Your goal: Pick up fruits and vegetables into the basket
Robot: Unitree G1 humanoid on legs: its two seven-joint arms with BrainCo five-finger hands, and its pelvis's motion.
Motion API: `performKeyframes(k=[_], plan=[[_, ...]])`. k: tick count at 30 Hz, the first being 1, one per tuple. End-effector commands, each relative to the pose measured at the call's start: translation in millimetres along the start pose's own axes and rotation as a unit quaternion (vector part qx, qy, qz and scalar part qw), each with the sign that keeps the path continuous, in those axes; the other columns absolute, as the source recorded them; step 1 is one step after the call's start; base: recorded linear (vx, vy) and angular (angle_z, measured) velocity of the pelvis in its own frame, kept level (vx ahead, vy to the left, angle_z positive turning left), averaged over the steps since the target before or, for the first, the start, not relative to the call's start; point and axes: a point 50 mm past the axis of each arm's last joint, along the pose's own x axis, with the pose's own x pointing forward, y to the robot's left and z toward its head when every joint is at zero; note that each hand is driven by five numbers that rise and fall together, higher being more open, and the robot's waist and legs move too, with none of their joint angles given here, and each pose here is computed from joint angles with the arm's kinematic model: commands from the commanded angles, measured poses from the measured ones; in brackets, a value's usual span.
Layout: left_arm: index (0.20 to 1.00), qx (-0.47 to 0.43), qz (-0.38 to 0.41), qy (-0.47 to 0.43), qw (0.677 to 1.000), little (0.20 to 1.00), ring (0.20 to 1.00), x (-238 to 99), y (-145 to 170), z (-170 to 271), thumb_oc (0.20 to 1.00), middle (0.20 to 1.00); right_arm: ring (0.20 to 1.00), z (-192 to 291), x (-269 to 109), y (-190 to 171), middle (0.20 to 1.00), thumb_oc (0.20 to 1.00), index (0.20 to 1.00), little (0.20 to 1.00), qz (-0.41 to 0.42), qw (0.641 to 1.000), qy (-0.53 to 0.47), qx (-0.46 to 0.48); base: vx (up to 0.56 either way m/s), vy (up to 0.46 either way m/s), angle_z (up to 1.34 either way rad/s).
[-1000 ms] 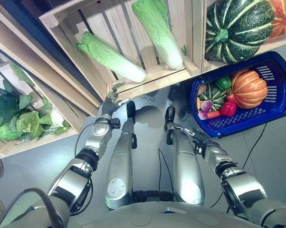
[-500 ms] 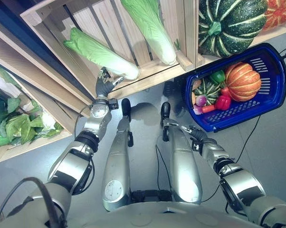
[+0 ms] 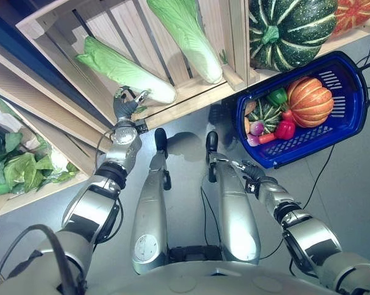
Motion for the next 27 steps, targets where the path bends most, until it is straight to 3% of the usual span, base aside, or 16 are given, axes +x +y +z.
performKeyframes(k=[1, 19, 27], plan=[[1.000, -0.032, 0.049, -0.026, 0.998, 1.000, 1.000, 13, 13, 23, 1.000, 1.000, 1.000, -9, -1, 4, 1.000, 1.000, 1.000, 1.000, 0.002, 1.000, 0.014, 0.003, 0.00, 0.000, 0.00], [1.000, -0.055, 0.144, -0.132, 0.979, 1.000, 1.000, 20, 0, 91, 1.000, 1.000, 1.000, -7, 0, 10, 1.000, 1.000, 1.000, 1.000, 0.011, 1.000, 0.012, 0.002, 0.00, -0.002, 0.00], [1.000, -0.067, 0.186, -0.163, 0.967, 1.000, 1.000, 15, -4, 97, 1.000, 1.000, 1.000, -4, 1, 17, 1.000, 1.000, 1.000, 1.000, 0.012, 1.000, 0.010, 0.008, 0.00, 0.000, 0.00]])
